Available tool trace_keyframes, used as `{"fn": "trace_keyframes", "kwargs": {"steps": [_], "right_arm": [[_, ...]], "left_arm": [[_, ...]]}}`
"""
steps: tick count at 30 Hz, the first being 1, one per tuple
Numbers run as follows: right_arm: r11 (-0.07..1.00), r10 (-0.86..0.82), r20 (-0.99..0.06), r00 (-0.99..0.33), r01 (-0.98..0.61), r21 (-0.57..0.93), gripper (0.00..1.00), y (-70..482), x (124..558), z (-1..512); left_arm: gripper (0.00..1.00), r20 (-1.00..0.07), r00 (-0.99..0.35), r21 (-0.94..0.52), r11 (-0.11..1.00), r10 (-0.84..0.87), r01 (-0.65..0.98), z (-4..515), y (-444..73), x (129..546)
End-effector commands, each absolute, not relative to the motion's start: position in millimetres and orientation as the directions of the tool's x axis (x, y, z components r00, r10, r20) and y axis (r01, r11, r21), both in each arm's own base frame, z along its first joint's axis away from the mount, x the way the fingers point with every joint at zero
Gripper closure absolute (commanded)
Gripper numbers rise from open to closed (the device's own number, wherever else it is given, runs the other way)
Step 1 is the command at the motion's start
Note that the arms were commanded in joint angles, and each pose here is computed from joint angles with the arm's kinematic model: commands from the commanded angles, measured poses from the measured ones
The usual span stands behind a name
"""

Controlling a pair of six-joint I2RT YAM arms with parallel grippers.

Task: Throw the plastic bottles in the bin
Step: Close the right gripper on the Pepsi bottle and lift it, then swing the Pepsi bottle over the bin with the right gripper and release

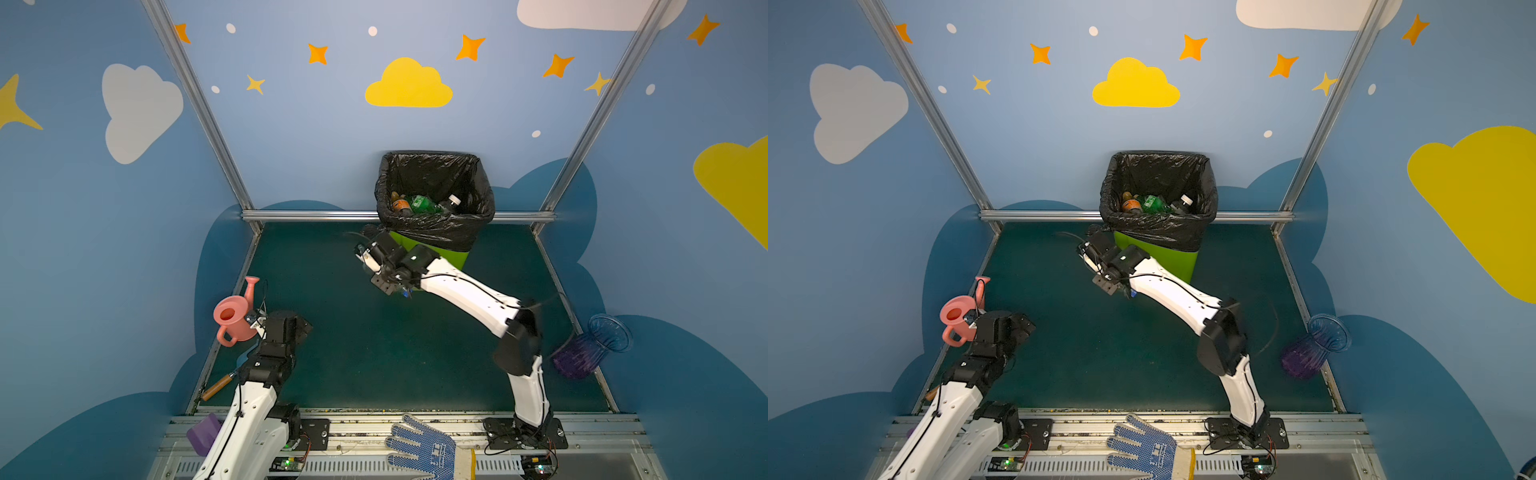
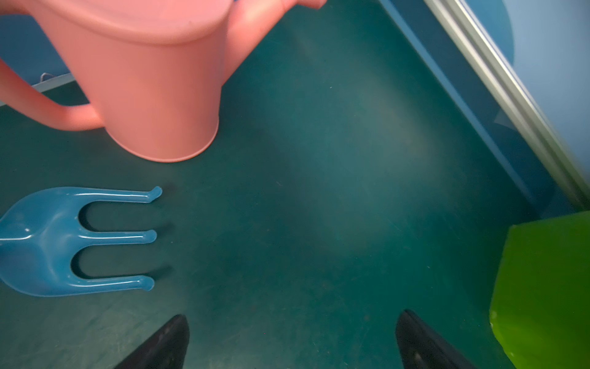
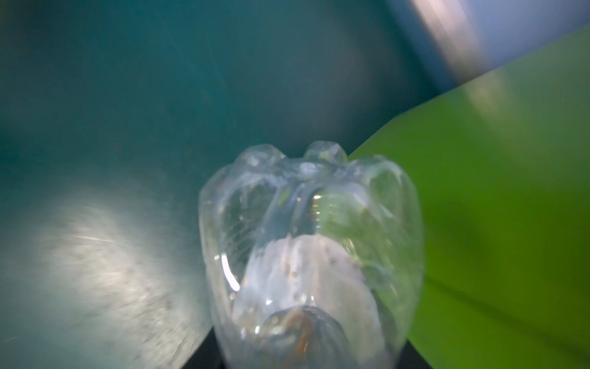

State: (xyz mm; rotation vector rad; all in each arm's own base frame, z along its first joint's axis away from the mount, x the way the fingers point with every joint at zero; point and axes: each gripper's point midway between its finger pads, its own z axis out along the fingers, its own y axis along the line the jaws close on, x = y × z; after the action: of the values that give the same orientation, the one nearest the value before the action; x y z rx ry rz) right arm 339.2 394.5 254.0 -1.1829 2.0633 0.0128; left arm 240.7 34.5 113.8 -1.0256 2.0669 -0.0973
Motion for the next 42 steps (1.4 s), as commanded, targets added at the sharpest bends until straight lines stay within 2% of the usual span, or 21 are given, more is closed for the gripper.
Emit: {"fn": "trace_keyframes", "kwargs": {"steps": [1, 4, 7, 10, 12, 14, 17, 19, 22, 23, 24, 26, 31, 35, 42], "right_arm": [[0.621, -0.590, -0.803, -0.089, -0.686, -0.380, 0.59, 379.5, 311.4, 383.4], [0.652, -0.452, -0.877, 0.161, -0.612, -0.449, 0.59, 354.4, 275.0, 487.6], [0.718, -0.313, -0.878, 0.361, -0.516, -0.468, 0.60, 313.9, 237.7, 576.3], [0.769, -0.218, -0.836, 0.504, -0.438, -0.465, 0.59, 277.5, 212.0, 629.8], [0.796, -0.197, -0.813, 0.548, -0.395, -0.458, 0.57, 262.1, 212.4, 645.9], [0.813, -0.182, -0.850, 0.495, -0.410, -0.413, 0.57, 250.9, 237.9, 643.9], [0.809, -0.130, -0.939, 0.320, -0.513, -0.287, 0.57, 245.7, 303.4, 613.5], [0.804, -0.121, -0.982, 0.146, -0.565, -0.183, 0.55, 251.7, 358.6, 576.0], [0.780, -0.128, -0.982, -0.138, -0.626, -0.014, 0.52, 261.5, 427.3, 506.4], [0.782, -0.146, -0.970, -0.194, -0.623, 0.007, 0.50, 262.7, 439.2, 490.3], [0.788, -0.175, -0.957, -0.230, -0.615, 0.003, 0.42, 261.3, 443.4, 480.6], [0.792, -0.168, -0.970, -0.178, -0.610, -0.025, 0.17, 254.4, 432.4, 505.6], [0.842, 0.019, -0.985, 0.171, -0.534, -0.076, 0.02, 217.0, 379.5, 624.9], [0.854, 0.026, -0.972, 0.232, -0.512, -0.099, 0.02, 196.6, 348.7, 649.4], [0.860, 0.003, -0.983, 0.182, -0.503, -0.091, 0.02, 188.8, 351.5, 632.5]], "left_arm": [[0.00, -0.644, -0.310, -0.379, 0.643, -0.700, -0.665, 111.4, 42.4, 241.9], [0.00, -0.647, -0.305, -0.376, 0.641, -0.699, -0.670, 111.2, 43.5, 245.7], [0.00, -0.647, -0.309, -0.369, 0.642, -0.697, -0.672, 108.6, 43.5, 248.1], [0.00, -0.641, -0.314, -0.370, 0.640, -0.701, -0.673, 106.1, 42.3, 250.1], [0.00, -0.633, -0.317, -0.374, 0.637, -0.707, -0.674, 103.8, 41.1, 250.5], [0.00, -0.622, -0.320, -0.383, 0.634, -0.714, -0.672, 102.9, 38.9, 251.5], [0.00, -0.615, -0.320, -0.395, 0.633, -0.721, -0.666, 105.5, 36.5, 253.0], [0.00, -0.613, -0.319, -0.401, 0.633, -0.723, -0.662, 108.2, 35.7, 253.5], [0.00, -0.616, -0.315, -0.406, 0.634, -0.722, -0.658, 111.3, 35.7, 253.7], [0.00, -0.619, -0.313, -0.406, 0.635, -0.720, -0.657, 112.5, 36.3, 253.2], [0.00, -0.623, -0.312, -0.402, 0.635, -0.717, -0.660, 113.5, 37.5, 251.6], [0.00, -0.635, -0.307, -0.394, 0.639, -0.709, -0.661, 117.7, 40.0, 248.4], [0.00, -0.650, -0.303, -0.392, 0.649, -0.697, -0.652, 117.4, 41.5, 245.1], [0.00, -0.641, -0.308, -0.396, 0.646, -0.703, -0.653, 113.5, 40.1, 244.8], [0.00, -0.624, -0.319, -0.406, 0.645, -0.713, -0.647, 110.0, 36.2, 246.3]]}}
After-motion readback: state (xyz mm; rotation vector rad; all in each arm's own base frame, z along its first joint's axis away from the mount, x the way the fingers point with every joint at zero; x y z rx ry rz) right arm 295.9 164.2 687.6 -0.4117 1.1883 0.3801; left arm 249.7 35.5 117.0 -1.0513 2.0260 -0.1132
